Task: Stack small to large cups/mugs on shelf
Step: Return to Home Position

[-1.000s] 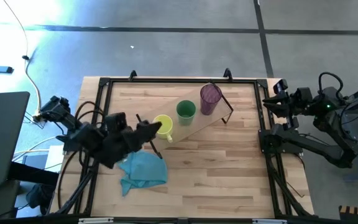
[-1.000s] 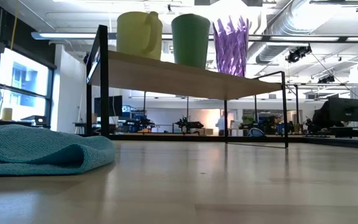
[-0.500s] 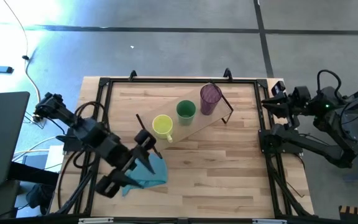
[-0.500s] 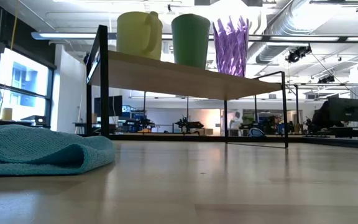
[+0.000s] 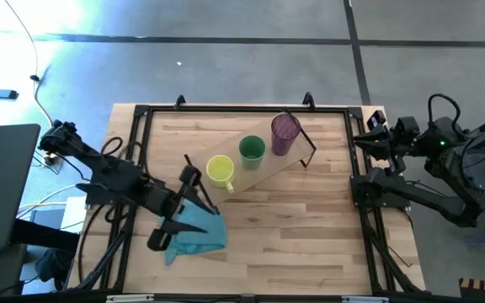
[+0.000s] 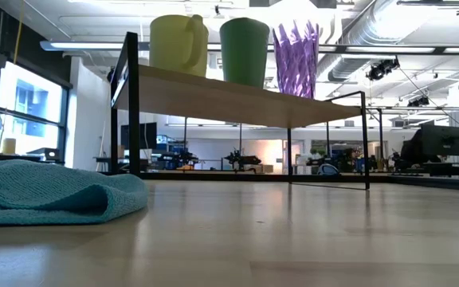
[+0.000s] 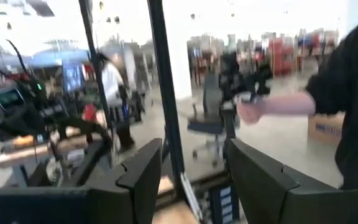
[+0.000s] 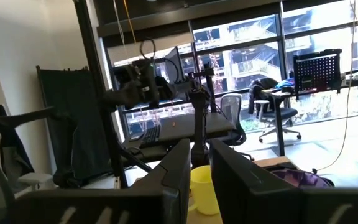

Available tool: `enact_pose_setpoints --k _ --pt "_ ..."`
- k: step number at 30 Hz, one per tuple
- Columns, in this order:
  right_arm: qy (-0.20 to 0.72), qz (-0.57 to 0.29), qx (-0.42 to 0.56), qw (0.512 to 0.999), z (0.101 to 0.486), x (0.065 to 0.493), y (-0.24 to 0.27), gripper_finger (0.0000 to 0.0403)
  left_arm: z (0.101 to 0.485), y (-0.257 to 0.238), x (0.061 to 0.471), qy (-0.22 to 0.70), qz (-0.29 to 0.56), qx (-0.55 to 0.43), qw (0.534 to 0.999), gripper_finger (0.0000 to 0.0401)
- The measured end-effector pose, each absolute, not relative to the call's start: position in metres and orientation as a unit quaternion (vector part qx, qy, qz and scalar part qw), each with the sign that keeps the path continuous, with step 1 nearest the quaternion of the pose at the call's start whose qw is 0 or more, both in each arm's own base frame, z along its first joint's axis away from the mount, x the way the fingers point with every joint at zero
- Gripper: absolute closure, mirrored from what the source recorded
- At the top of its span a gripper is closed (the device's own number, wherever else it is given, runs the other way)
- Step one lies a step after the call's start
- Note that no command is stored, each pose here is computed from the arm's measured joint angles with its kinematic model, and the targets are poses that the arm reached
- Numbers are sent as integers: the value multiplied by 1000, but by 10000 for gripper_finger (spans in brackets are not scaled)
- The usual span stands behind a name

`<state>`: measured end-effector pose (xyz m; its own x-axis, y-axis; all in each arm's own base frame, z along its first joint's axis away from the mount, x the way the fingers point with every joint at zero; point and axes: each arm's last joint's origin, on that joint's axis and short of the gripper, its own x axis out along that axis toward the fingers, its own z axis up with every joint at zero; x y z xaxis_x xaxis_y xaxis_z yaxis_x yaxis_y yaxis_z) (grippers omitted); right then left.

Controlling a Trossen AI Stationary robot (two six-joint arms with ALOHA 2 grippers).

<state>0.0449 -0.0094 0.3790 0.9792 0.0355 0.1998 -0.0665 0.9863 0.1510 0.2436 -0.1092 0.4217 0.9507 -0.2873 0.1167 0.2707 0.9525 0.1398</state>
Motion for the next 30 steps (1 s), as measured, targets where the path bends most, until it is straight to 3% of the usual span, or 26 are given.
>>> enact_pose_setpoints --k 7,17,22,30 --pt "-99 25 74 992 379 45 -9 350 393 -93 207 -153 -137 28 978 229" --pt "-100 23 45 994 379 45 -9 350 353 -70 166 -161 -134 -11 978 229" --pt "-96 19 37 994 379 47 -11 350 336 -52 163 -204 -163 -26 965 229" --pt "-75 16 48 996 377 59 -19 350 301 -26 174 -190 -173 -57 965 229"
